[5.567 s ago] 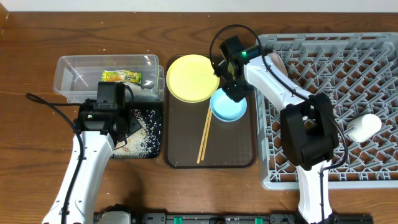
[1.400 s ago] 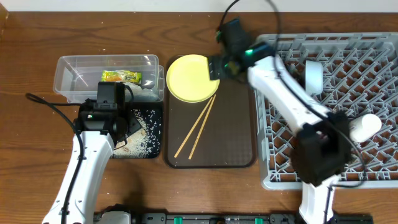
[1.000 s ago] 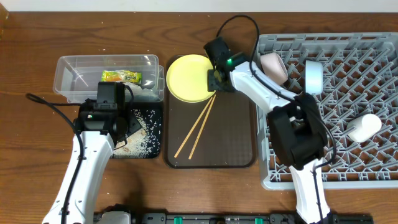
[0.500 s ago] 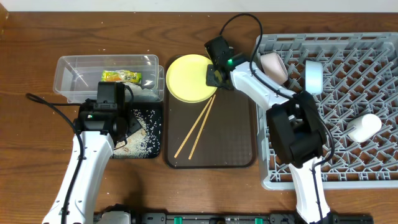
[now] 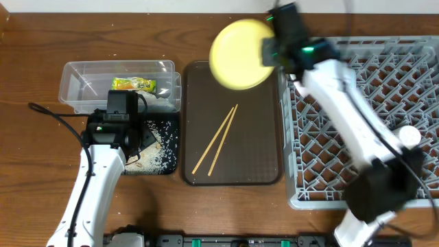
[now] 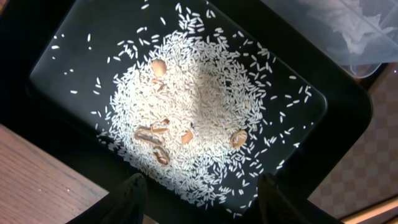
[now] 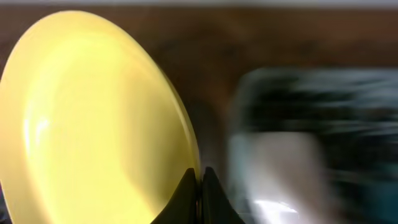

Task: Sort waste into correct bins and load items into the dishwasher rack
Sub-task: 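Lift the yellow plate and stand it upright in the rack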

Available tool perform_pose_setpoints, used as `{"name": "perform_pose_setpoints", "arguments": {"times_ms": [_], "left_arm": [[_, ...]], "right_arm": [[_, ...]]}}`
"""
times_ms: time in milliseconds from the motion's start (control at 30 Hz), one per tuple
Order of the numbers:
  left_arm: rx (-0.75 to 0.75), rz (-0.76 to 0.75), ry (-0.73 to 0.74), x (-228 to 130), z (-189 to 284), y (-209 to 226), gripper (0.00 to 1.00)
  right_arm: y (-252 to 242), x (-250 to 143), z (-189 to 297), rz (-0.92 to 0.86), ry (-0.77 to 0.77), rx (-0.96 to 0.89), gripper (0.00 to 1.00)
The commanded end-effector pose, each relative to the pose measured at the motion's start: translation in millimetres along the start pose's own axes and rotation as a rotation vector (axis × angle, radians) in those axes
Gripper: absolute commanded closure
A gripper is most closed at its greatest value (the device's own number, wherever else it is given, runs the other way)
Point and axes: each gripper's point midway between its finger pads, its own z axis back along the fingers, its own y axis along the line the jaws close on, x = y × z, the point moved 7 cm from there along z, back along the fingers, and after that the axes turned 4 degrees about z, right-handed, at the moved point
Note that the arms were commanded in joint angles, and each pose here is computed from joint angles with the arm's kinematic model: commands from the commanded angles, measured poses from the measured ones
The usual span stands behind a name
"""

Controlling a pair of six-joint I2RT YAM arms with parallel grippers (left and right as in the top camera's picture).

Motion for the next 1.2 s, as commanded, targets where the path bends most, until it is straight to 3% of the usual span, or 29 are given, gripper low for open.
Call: {"name": "perform_pose_setpoints", "arguments": {"times_ms": [0,200,367,533,833,1000,1167], "left_arm": [[0.009,0.010,-0.015,2.1,1.6,1.9,0.40],[0.009,0.010,-0.015,2.1,1.6,1.9,0.40],[0.009,0.010,-0.015,2.1,1.6,1.9,0.40],[0.009,0.010,-0.015,2.1,1.6,1.9,0.40],[0.009,0.010,-0.015,2.1,1.6,1.9,0.40],[0.009,0.010,-0.015,2.2,1.6,1.9,0.40],[0.009,0.010,-0.015,2.2,1.6,1.9,0.40]], "right_arm": [[-45.3,21.0,53.1,0.066,-0.100,-0.195,0.99],[-109.0,13.1,107.6,0.061,-0.077,-0.470,0.99],[-137.8,-6.4,127.6,0.193,0.065,-0.642,0.99],[-143.3,-36.0,125.7,0.330,0.276,-0.669,0.99],[-147.0,-69.5,116.0,0.356,0.438,-0.684,0.99],[-150.3,-86.3,103.6,0.400,0.498,-0.725,0.99],[-136.2,-92.8,84.0,0.406,0.456,-0.692,0.99]]}}
